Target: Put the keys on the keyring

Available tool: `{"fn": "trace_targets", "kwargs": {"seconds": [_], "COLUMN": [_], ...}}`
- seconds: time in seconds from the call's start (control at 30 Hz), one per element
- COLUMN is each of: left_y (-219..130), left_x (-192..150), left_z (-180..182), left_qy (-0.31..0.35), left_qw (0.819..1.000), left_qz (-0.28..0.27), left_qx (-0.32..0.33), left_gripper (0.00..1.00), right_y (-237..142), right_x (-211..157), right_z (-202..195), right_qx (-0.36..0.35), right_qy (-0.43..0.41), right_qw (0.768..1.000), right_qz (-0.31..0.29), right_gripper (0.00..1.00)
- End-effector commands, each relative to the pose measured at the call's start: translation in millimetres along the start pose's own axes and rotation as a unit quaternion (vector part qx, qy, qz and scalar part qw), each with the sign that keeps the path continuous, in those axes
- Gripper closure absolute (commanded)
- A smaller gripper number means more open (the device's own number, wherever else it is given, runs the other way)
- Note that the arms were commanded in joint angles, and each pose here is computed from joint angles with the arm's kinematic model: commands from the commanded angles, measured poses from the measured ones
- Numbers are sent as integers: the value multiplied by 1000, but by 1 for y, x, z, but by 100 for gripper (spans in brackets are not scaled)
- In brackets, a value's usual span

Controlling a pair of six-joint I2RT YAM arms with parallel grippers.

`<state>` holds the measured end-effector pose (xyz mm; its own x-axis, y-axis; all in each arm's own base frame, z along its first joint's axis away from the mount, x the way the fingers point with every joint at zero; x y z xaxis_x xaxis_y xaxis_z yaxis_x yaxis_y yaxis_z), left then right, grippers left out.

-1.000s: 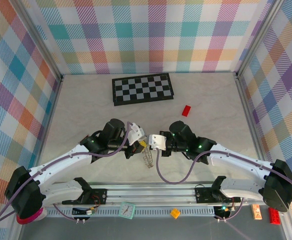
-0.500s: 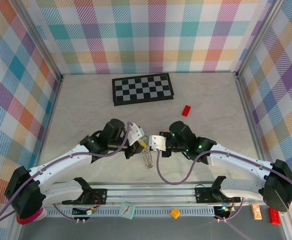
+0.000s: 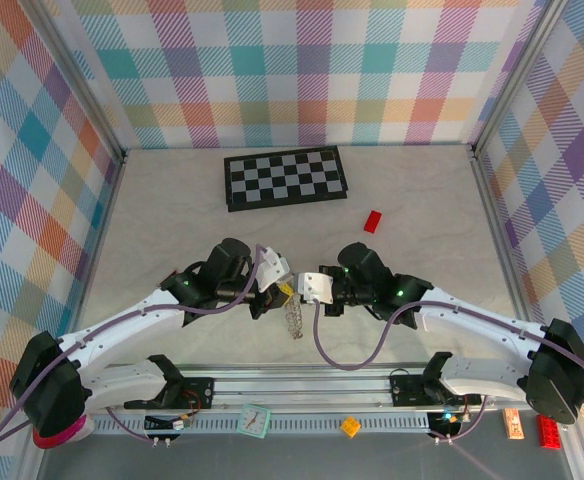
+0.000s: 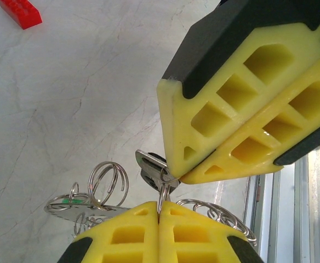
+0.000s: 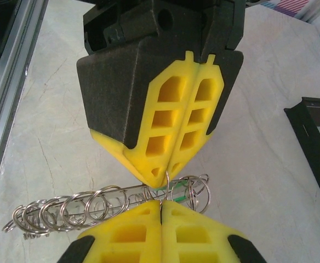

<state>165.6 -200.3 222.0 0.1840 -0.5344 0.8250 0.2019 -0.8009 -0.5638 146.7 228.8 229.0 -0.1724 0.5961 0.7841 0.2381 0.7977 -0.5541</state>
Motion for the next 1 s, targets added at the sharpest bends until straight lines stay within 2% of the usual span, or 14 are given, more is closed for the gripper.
{"fn": "trace_targets", "kwargs": {"seconds": [0.0,0.97], "left_y": [-6,1], "left_x": [25,25], "left_z": [6,8], "left_qy": [13,-50], "left_qw": [999,994], "left_qz": [-42,-92], "left_qx": [26,23], "left_gripper": [100,100], "right_y": [2,6], "right_x": [3,8], "right_z": [11,9], "right_qx": [53,32], "right_qy": [-14,0], "right_qw": [998,999], "right_qz": [-1,-16], "right_gripper": [100,100]}}
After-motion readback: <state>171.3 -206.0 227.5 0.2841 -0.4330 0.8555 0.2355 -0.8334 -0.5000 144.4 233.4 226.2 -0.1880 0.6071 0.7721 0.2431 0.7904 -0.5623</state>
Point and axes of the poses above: each hand's point on the last joint's axis, 136 mm out from that joint toward the fingers, its own y axis out along the fingers, its own z axis along the line the jaws close on, x = y × z, the point moved 10 cm from there along -y, back along the fingers, and after that the axes turned 7 degrees about y, right-handed, at the moved point
